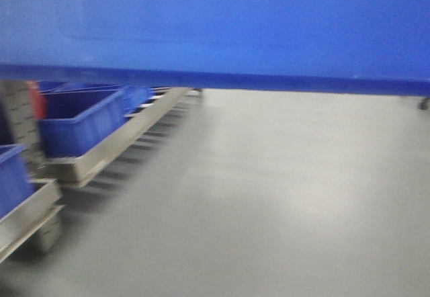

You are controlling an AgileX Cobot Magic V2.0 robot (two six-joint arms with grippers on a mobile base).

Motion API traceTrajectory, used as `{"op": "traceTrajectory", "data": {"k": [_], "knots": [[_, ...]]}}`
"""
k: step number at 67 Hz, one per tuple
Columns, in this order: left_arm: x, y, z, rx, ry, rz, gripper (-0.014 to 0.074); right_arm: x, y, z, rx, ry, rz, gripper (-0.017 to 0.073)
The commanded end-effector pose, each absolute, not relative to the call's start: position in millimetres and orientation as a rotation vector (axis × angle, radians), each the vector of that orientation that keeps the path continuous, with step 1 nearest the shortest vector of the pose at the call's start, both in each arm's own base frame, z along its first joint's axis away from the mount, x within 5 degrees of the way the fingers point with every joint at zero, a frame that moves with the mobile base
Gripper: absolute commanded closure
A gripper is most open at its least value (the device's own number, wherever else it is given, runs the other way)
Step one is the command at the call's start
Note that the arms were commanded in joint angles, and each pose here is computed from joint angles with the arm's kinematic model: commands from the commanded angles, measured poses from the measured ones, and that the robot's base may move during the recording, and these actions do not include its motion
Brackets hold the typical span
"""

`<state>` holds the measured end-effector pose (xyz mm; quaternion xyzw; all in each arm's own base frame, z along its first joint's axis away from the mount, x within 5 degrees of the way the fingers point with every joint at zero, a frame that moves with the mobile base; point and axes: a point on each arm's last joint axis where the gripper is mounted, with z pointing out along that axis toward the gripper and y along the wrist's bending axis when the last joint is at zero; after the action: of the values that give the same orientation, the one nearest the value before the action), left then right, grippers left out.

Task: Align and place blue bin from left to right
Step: 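Hold the blue bin with both grippers while backing away from the rack, then hold the blue bin with both grippers while turning across the floor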

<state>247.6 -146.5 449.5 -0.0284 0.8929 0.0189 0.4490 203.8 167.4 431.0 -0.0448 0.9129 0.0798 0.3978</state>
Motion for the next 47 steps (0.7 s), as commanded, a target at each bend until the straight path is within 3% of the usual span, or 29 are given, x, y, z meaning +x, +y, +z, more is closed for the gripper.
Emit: {"op": "traceTrajectory", "data": {"k": [1,47], "knots": [[244.4,-153.3,461.9,-0.03,2.123,-0.057,0.0704,201.6,172.7,442.4,-0.143,2.225,0.302,0.0639],[244.5,-153.5,462.0,-0.03,2.122,-0.059,0.0704,201.6,172.7,442.4,-0.143,2.225,0.302,0.0639]]}}
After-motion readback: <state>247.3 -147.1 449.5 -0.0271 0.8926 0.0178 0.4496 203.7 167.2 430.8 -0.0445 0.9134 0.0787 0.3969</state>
